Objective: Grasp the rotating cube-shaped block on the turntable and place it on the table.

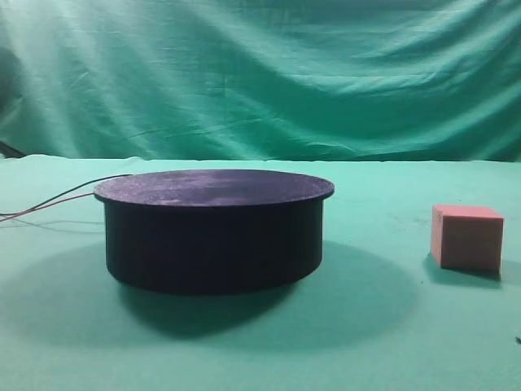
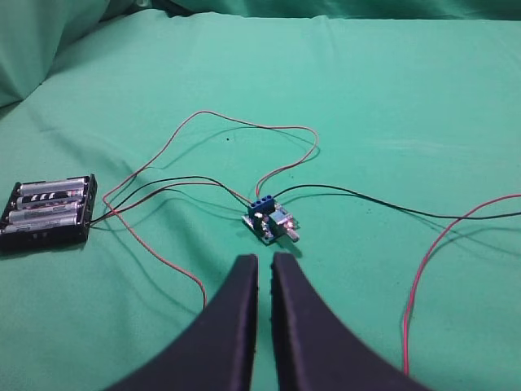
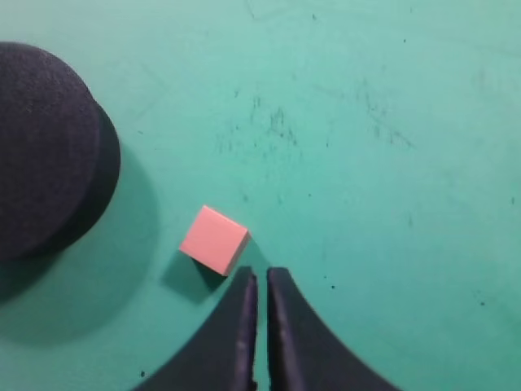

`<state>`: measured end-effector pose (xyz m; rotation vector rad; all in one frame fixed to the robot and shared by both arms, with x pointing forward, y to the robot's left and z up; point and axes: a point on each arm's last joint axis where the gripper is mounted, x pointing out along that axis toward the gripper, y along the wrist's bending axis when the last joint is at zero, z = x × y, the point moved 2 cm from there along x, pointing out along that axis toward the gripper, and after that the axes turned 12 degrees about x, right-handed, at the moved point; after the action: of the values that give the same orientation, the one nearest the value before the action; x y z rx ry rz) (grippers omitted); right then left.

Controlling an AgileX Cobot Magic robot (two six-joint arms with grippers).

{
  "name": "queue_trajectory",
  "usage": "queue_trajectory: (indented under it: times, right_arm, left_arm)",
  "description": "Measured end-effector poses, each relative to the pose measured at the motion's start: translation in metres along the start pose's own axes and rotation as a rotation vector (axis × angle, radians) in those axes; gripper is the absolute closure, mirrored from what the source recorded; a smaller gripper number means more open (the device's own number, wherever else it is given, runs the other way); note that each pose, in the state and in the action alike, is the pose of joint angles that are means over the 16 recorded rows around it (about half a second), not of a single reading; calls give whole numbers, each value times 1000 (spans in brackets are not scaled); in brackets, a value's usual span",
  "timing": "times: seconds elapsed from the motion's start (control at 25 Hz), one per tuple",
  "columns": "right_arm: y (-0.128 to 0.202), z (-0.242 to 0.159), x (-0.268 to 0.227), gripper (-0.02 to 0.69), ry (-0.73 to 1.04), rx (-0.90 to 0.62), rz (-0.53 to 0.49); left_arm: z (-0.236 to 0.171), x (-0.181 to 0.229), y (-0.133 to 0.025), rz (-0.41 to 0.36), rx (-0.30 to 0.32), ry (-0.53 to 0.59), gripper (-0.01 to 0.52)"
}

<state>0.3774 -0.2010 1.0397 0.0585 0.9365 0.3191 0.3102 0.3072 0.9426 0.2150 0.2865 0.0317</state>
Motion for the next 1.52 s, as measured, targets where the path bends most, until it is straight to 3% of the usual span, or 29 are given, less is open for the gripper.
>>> queue_trajectory:
  times: [0.48, 1.16, 1.52]
  right_arm:
    - [-17, -13, -4, 665, -137, -112, 28]
    - [-86, -93, 3, 665, -629, 171, -156]
    - [-94, -116, 10, 665, -704, 222, -201]
  left_arm:
    - [0, 0, 0, 0, 0, 0, 514]
    - [0, 0, 0, 0, 0, 0, 514]
    - [0, 0, 0, 0, 0, 0, 514]
